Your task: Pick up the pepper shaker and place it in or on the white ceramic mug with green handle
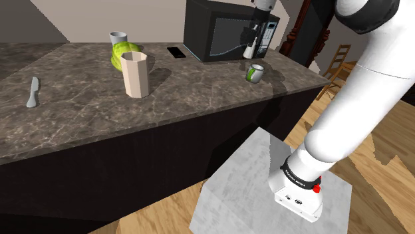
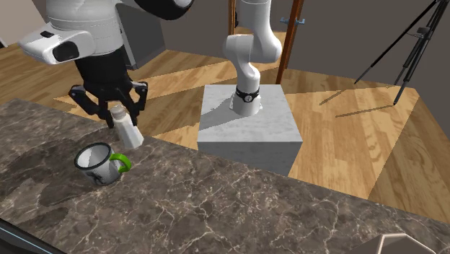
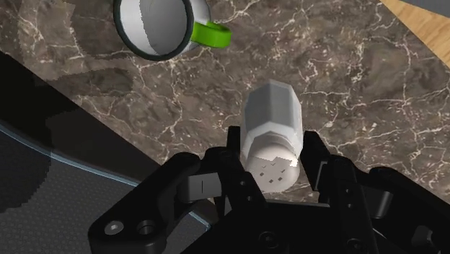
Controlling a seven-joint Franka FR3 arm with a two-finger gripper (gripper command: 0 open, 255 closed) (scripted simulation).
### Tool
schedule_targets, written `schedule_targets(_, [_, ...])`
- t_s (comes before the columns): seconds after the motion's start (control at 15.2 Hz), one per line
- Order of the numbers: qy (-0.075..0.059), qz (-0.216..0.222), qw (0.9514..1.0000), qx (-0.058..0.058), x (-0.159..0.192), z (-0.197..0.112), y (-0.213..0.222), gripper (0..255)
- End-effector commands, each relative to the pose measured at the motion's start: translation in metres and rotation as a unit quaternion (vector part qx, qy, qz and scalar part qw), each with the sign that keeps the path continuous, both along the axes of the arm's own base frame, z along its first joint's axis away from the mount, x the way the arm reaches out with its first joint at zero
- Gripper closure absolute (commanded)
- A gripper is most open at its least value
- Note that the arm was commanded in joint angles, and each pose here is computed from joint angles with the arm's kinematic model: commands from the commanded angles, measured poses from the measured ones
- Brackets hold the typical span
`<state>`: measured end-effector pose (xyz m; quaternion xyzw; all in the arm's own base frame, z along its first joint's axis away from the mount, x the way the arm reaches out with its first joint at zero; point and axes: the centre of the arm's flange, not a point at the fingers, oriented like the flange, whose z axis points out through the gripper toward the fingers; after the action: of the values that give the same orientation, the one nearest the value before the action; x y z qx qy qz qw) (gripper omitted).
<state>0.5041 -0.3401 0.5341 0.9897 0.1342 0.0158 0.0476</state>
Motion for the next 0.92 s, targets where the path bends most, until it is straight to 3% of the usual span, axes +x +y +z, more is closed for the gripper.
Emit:
schedule_targets(0.0, [0.000, 0.001, 1.0000, 0.000, -0.006, 0.004, -0.027, 255])
schedule_targets(0.53, [0.000, 0.001, 1.0000, 0.000, -0.021, 0.011, -0.131, 255])
schedule_targets(0.86, [0.000, 0.001, 1.0000, 0.000, -0.022, -0.010, -0.138, 255])
